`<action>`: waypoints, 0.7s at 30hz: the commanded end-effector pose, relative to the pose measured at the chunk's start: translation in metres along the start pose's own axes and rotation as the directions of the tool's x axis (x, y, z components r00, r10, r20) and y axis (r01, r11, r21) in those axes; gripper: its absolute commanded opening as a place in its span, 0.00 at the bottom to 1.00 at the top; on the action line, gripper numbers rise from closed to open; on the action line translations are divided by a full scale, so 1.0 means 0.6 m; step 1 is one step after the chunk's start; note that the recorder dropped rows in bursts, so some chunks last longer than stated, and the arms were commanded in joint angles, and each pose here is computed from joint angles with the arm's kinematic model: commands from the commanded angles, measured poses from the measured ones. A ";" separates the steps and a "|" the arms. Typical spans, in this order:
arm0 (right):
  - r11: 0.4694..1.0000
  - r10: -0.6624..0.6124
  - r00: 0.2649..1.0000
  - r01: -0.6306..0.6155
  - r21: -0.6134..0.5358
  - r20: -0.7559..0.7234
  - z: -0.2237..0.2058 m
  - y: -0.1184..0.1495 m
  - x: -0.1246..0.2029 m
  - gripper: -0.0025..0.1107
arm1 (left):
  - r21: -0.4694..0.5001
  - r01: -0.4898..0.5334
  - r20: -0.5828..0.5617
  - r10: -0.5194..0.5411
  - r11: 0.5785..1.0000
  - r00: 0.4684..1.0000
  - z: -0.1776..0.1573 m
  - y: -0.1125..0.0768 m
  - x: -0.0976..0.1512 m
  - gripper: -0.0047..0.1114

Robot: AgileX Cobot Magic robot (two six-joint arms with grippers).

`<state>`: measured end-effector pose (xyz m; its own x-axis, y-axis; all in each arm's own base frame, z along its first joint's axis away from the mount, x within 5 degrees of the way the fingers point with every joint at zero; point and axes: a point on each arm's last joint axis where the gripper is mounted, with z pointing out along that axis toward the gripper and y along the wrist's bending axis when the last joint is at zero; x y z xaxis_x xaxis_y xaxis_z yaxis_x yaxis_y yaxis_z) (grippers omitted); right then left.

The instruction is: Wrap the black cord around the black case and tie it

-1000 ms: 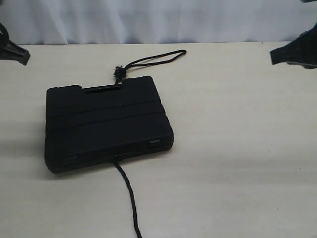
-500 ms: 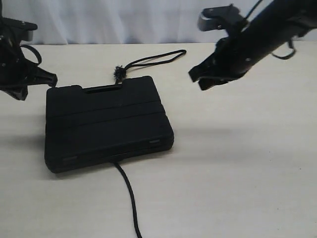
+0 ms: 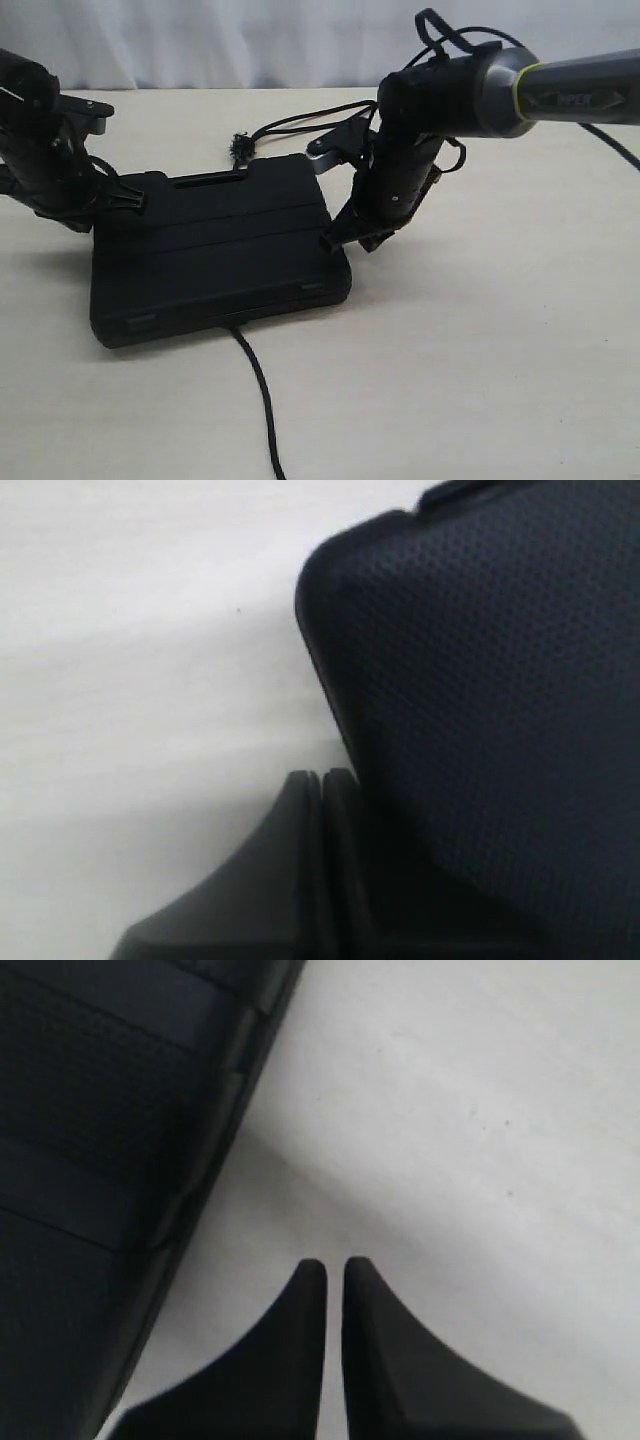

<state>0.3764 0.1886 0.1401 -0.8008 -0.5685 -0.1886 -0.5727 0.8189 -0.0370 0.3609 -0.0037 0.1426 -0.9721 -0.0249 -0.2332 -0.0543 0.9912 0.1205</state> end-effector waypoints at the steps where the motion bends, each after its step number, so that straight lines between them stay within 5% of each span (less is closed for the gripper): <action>1: 0.995 -0.035 0.999 0.035 -0.098 0.002 0.004 0.015 -0.002 0.07 | 0.031 0.004 0.092 -0.007 0.999 0.996 0.004 -0.007 -0.013 0.04; 5: 0.965 -0.115 0.993 0.103 -0.243 -0.033 0.001 0.039 0.007 0.07 | 0.040 -0.056 0.147 0.050 0.998 0.988 0.012 -0.010 -0.022 0.04; 8: 0.953 -0.195 0.978 0.171 -0.250 -0.073 0.000 0.071 0.012 0.07 | 0.047 -0.090 0.183 0.080 0.995 0.980 0.018 -0.017 -0.027 0.04; 13: 0.902 -0.370 0.927 0.341 -0.263 -0.067 -0.004 0.174 0.016 0.07 | 0.050 -0.301 0.292 0.275 0.952 0.916 0.016 -0.085 -0.033 0.04; 17: 0.868 -0.443 0.895 0.412 -0.276 -0.058 -0.008 0.229 0.024 0.07 | 0.058 -0.348 0.387 0.300 0.936 0.872 0.004 -0.117 -0.044 0.04; 21: 0.863 -0.455 0.889 0.428 -0.270 -0.046 -0.023 0.252 0.027 0.07 | 0.050 -0.342 0.397 0.296 0.938 0.869 -0.008 -0.116 -0.058 0.04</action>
<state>0.2726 0.2964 0.1337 -0.4506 -0.8920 -0.0357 -0.8806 0.4375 0.1819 0.3963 -0.0713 0.1468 -0.7508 0.3406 -0.5659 0.3062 0.9386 0.1587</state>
